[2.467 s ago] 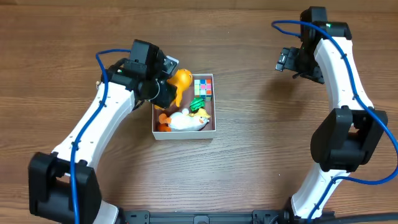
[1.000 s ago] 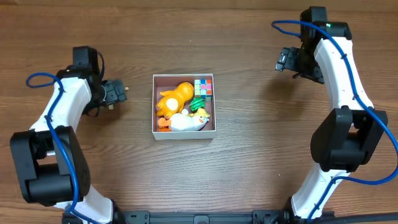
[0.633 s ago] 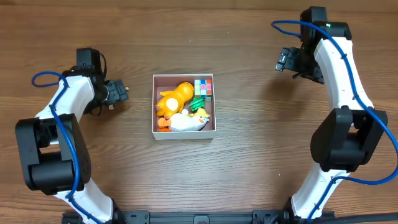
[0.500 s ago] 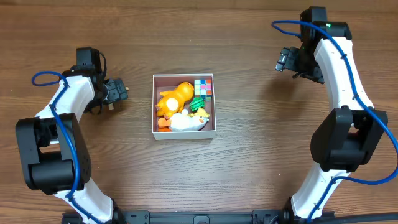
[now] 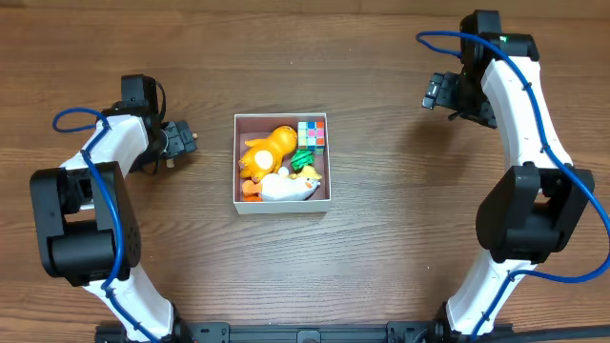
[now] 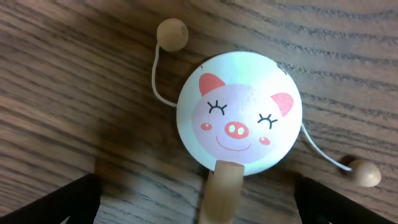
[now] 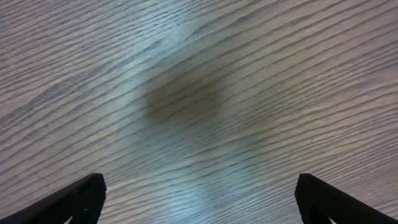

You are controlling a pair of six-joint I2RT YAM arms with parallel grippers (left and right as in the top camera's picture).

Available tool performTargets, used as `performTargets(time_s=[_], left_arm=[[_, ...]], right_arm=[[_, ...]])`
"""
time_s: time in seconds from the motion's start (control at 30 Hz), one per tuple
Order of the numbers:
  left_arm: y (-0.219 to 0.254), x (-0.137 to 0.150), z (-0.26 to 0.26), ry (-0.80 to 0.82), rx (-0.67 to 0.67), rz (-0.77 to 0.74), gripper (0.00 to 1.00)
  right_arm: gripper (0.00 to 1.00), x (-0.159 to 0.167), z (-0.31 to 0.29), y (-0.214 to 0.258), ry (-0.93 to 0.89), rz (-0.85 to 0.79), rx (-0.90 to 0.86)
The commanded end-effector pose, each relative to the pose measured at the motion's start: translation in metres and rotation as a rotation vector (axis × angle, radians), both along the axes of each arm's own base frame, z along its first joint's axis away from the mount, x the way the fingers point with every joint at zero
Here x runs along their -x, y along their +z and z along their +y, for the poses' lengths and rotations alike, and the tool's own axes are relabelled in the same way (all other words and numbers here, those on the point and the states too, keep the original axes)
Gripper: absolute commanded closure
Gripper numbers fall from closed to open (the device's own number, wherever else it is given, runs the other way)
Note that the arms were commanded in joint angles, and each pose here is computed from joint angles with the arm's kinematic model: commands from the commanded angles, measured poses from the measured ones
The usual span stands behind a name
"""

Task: Pack container
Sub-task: 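Move the left gripper to the pig-face toy and grasp its handle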

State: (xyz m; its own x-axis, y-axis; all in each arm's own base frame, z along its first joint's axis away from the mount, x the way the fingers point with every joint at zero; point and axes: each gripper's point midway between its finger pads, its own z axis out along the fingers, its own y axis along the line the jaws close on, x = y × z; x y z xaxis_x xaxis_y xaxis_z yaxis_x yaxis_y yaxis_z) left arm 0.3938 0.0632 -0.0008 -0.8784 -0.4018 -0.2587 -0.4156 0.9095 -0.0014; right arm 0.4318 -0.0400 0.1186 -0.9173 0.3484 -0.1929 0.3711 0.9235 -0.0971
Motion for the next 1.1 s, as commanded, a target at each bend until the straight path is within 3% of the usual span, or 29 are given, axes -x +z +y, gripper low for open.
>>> performTargets(time_s=[0.0, 0.1, 0.13, 0.23, 0.33, 0.57, 0.6, 0.7, 0.83, 0.9, 1.07], left_arm=[[-0.022, 0.008, -0.004, -0.005, 0.033, 0.055, 0.05], [-0.022, 0.010, -0.005, -0.007, 0.039, 0.061, 0.30], [-0.022, 0.011, -0.005, -0.007, 0.040, 0.068, 0.33], [-0.022, 0.015, -0.006, -0.006, 0.042, 0.084, 0.60], [-0.017, 0.014, -0.006, -0.003, 0.045, 0.094, 0.74], [0.015, 0.001, -0.006, -0.006, 0.055, 0.095, 0.75], [0.036, -0.009, -0.005, -0.007, 0.051, 0.070, 0.85], [0.048, -0.016, -0.003, -0.014, 0.043, 0.046, 0.84], [0.047, -0.013, -0.004, -0.013, 0.045, 0.062, 0.75], [0.042, -0.007, -0.004, -0.005, 0.049, 0.081, 0.63], [0.018, 0.011, -0.007, 0.036, 0.064, 0.123, 0.54]], right_arm=[[0.00, -0.001, -0.001, 0.003, 0.003, -0.007, 0.013], [0.00, -0.001, -0.001, 0.003, 0.003, -0.007, 0.013], [0.00, -0.001, -0.001, 0.003, 0.003, -0.007, 0.013], [0.00, -0.001, -0.001, 0.003, 0.003, -0.007, 0.013], [0.00, -0.001, -0.001, 0.003, 0.003, -0.007, 0.013], [0.00, -0.001, -0.001, 0.003, 0.003, -0.007, 0.013], [0.00, -0.001, -0.001, 0.003, 0.003, -0.007, 0.013], [0.00, -0.001, -0.001, 0.003, 0.003, -0.007, 0.013], [0.00, -0.001, -0.001, 0.003, 0.003, -0.007, 0.013], [0.00, -0.001, -0.001, 0.003, 0.003, -0.007, 0.013], [0.00, -0.001, -0.001, 0.003, 0.003, -0.007, 0.013]])
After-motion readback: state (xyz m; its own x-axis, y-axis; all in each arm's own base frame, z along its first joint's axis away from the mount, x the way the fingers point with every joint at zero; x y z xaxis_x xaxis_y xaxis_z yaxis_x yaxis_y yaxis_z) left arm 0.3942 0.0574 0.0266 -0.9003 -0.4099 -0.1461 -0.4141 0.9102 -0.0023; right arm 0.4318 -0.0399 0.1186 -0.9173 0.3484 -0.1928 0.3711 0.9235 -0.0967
